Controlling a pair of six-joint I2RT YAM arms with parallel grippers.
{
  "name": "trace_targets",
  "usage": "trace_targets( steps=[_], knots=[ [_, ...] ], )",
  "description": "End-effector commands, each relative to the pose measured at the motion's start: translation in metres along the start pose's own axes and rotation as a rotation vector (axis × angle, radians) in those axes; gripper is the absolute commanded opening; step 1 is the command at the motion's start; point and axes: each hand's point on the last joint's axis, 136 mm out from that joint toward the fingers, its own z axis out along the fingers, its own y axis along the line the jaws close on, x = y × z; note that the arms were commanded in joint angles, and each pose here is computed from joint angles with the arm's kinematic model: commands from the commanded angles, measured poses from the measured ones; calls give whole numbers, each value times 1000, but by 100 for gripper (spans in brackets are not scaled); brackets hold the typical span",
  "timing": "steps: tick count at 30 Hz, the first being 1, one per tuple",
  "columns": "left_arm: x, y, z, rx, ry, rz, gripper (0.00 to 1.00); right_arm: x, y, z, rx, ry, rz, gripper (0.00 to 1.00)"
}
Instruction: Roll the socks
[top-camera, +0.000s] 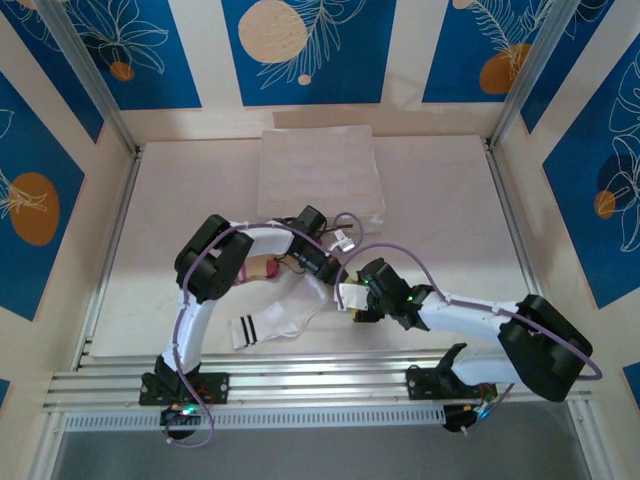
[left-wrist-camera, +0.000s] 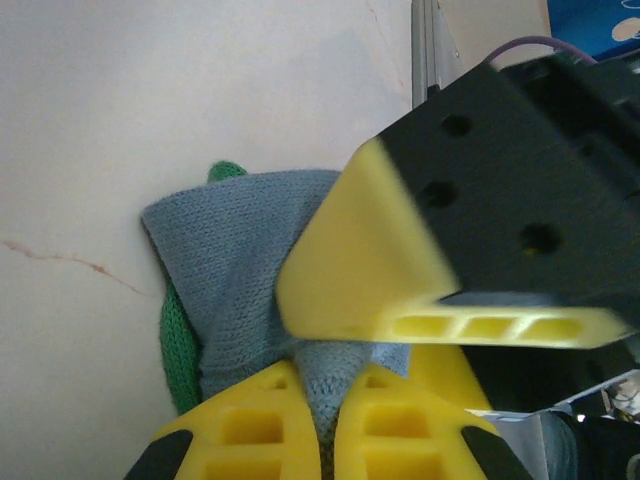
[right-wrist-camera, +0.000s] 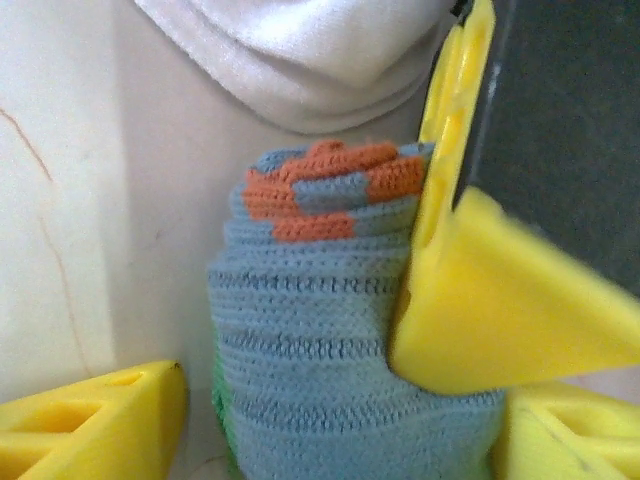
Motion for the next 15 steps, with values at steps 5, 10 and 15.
trace_targets(
  steps=[5,10,15],
  knots=[
    [21,16,-1,-19,40,-131,7,6,11,23,-41,95,-41,41],
    [6,-2,-14,-35,-1,-36,31,-1,8,19,-7,98,12,0],
    [-23,-31,-42,-67,-115,138,44,-25,-6,-12,19,-38,201,0]
  ],
)
